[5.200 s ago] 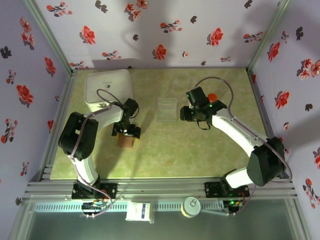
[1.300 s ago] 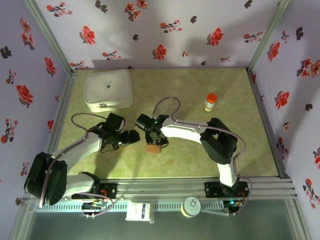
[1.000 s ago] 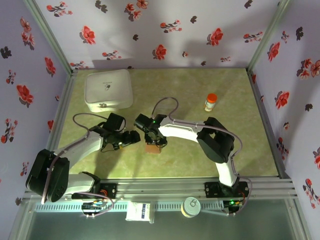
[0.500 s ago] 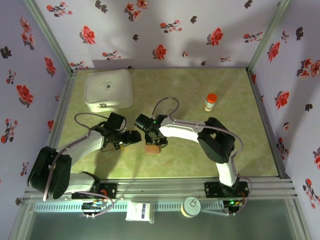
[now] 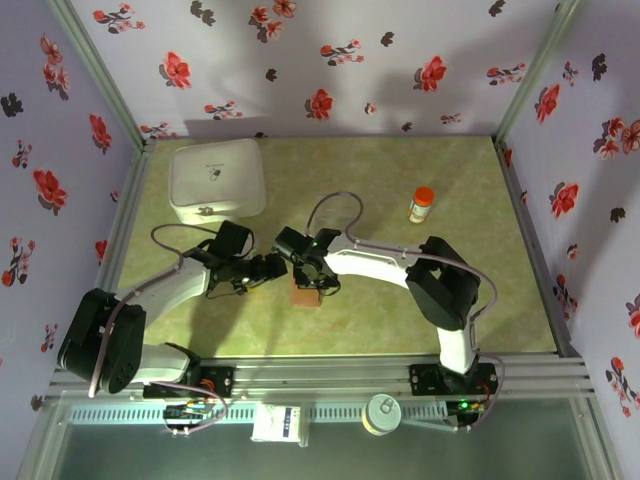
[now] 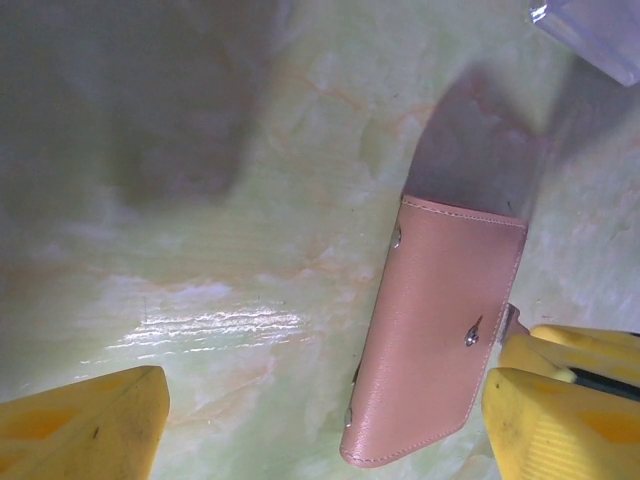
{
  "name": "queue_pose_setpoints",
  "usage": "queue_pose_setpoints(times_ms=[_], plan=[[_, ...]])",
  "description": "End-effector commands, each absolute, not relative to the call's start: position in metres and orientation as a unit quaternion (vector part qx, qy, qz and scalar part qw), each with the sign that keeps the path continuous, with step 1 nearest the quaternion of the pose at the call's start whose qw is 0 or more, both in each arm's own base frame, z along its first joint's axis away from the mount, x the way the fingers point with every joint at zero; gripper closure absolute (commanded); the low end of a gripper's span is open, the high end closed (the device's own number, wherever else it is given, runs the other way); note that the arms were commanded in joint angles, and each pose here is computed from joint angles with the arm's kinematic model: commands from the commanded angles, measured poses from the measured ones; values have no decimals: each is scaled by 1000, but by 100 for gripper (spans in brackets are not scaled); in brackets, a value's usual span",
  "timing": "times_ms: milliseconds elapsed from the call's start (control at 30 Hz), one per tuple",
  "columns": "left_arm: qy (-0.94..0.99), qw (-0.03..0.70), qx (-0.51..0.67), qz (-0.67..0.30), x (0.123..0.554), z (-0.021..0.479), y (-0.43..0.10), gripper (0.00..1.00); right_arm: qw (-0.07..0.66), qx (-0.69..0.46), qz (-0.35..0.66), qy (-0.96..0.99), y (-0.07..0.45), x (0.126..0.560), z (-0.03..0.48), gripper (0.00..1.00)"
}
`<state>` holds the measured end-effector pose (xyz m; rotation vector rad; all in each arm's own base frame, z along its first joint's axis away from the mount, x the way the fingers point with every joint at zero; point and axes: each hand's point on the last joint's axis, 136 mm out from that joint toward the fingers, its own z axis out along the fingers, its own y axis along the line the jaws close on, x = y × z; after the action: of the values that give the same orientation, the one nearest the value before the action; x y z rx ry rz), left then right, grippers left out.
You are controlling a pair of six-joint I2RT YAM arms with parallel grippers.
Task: Take the credit cards out of the card holder
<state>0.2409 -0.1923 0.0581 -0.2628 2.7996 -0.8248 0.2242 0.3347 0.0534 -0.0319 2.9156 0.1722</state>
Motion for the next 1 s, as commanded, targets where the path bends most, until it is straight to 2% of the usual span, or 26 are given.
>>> queue_pose_setpoints(times_ms=[0, 367, 967], plan=[[945, 105, -101, -293, 246, 65, -199, 18, 124, -18, 31, 992, 313, 219, 63, 74], [944, 118, -120, -284, 245, 66, -195, 19, 124, -13, 39, 991, 302, 215, 57, 74], [949, 98, -112, -278, 250, 60, -210, 18, 113, 2, 67, 991, 301, 223, 35, 78]])
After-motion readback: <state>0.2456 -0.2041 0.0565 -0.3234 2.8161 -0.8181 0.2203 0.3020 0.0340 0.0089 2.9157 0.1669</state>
